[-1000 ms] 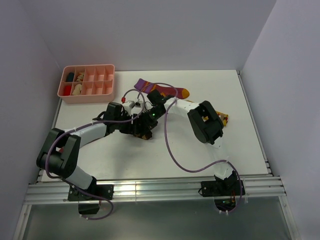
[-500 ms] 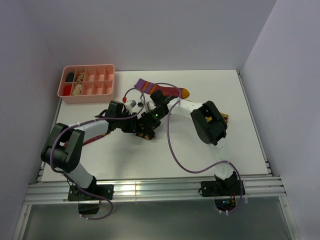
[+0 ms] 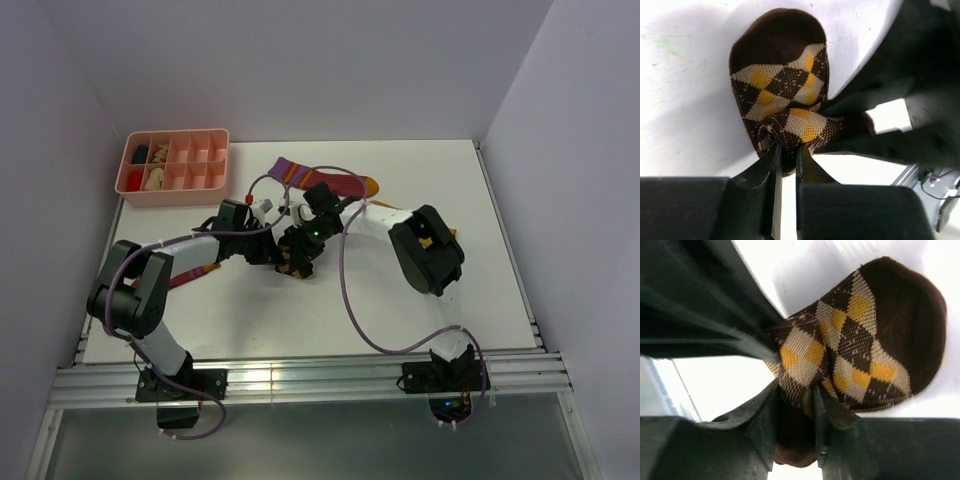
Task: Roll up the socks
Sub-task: Roll the sock at the center of the board.
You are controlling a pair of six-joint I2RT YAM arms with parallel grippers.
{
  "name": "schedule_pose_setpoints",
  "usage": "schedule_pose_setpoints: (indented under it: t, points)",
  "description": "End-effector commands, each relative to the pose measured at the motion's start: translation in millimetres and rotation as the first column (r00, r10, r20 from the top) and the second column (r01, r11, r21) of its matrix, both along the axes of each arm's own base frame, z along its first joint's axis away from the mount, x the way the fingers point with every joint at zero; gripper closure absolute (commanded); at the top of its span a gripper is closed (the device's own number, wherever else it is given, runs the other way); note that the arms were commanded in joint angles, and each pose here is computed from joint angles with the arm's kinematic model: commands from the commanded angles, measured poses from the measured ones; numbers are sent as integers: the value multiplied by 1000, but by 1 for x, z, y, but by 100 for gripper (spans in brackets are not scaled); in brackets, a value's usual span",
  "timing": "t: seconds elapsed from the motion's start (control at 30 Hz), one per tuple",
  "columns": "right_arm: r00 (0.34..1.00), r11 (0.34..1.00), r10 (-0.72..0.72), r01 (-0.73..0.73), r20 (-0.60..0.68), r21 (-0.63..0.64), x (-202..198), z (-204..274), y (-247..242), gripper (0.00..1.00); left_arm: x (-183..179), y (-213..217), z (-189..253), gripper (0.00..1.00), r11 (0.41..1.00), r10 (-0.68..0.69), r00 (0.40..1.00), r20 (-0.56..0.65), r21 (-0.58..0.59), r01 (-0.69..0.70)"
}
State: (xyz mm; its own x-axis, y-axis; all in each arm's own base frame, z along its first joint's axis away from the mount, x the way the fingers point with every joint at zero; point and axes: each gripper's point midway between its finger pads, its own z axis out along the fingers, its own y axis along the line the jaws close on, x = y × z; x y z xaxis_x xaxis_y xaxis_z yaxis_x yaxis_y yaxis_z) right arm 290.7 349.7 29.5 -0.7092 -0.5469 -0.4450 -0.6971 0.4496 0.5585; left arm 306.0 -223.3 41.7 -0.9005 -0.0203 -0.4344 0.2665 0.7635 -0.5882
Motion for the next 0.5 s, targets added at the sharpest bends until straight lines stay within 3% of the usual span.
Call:
schedule_pose_setpoints:
  t: [0.0, 0.13, 0.27, 0.47]
  points:
    - [987, 991, -54, 72, 150, -117, 3, 3, -32, 62, 4, 32, -35, 98, 979, 119, 991, -59, 175, -107]
    - [930, 983, -132, 168, 342, -79, 17, 29, -45, 49, 2, 40, -46, 99, 968, 162, 978, -134, 216, -130]
    - [839, 980, -163, 199, 519, -14, 27, 64, -50, 44, 11, 43, -45, 99, 963, 169, 971, -168, 237, -126]
    - [723, 976, -51, 182, 689, -119, 12, 68, -35, 42, 15, 43, -51, 98, 957, 142, 964, -224, 281, -75]
